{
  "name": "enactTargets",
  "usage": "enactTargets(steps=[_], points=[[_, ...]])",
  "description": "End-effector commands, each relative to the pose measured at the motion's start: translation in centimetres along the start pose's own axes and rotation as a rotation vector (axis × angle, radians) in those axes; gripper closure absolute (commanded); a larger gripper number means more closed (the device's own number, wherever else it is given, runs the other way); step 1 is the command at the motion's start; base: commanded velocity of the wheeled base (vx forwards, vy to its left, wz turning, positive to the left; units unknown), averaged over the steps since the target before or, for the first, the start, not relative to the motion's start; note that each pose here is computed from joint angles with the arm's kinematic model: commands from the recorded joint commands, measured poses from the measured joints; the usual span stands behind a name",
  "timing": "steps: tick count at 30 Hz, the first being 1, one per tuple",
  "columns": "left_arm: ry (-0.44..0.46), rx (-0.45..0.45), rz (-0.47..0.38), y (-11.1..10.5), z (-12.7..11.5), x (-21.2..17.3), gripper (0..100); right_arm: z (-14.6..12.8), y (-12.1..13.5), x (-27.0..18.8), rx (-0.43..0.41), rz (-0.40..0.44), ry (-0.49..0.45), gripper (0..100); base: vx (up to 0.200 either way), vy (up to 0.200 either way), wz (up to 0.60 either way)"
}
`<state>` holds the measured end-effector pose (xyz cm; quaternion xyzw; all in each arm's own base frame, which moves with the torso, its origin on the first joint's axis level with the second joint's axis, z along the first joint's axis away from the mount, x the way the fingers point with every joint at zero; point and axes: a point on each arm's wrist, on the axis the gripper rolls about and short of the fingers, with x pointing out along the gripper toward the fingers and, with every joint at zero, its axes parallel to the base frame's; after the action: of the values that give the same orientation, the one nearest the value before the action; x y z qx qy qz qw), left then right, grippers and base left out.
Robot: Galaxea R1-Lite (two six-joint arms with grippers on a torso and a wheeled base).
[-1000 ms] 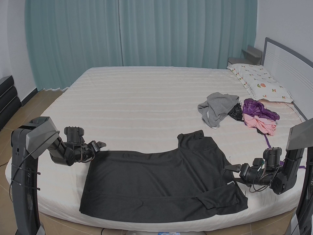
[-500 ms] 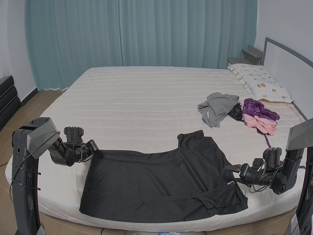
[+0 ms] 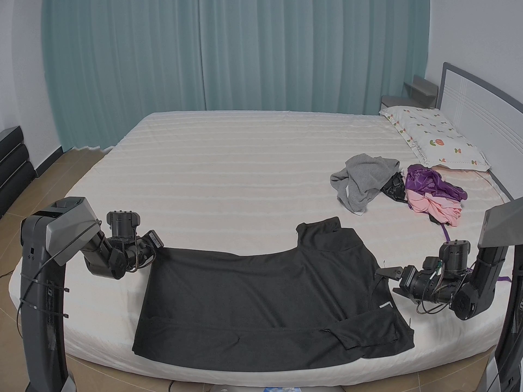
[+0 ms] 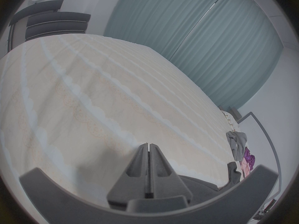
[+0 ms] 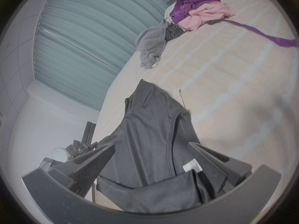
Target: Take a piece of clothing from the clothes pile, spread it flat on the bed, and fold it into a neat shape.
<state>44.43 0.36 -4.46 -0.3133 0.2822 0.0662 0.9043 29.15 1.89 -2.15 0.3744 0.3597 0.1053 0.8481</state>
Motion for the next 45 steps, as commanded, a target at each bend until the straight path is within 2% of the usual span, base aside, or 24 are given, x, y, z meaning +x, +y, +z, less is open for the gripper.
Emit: enactTargets(steps=[1, 10, 15, 22, 26, 33, 39, 45], points=[[0.003, -0.004, -0.002, 0.0, 0.0, 0.0, 100, 1.5, 0.9, 1.1, -0.034, 0.004, -0.068, 0, 0.0, 0.0, 0.0], [0.006, -0.002, 0.001, 0.1, -0.2, 0.0, 100, 5.7, 2.8, 5.8, -0.056, -0.037, -0.085, 0, 0.0, 0.0, 0.0], [0.015, 0.001, 0.006, 0.2, -0.4, -0.1, 100, 6.3, 3.3, 9.7, -0.084, -0.05, -0.044, 0, 0.0, 0.0, 0.0], [0.01, 0.002, 0.002, 0.2, -0.5, -0.2, 100, 8.6, 4.0, 13.5, -0.115, -0.076, -0.003, 0, 0.0, 0.0, 0.0], [0.011, -0.001, 0.001, 0.1, -0.5, -0.2, 100, 9.5, 3.7, 15.4, -0.118, -0.095, -0.011, 0, 0.0, 0.0, 0.0], [0.013, -0.001, 0.003, 0.2, -0.6, -0.3, 100, 9.4, 2.4, 17.2, -0.171, -0.116, -0.011, 0, 0.0, 0.0, 0.0], [0.013, 0.0, 0.003, 0.2, -0.6, -0.3, 100, 10.0, 2.6, 17.5, -0.199, -0.065, -0.067, 0, 0.0, 0.0, 0.0], [0.013, 0.0, 0.003, 0.2, -0.6, -0.3, 100, 10.0, 2.5, 17.6, -0.218, -0.044, -0.077, 0, 0.0, 0.0, 0.0]])
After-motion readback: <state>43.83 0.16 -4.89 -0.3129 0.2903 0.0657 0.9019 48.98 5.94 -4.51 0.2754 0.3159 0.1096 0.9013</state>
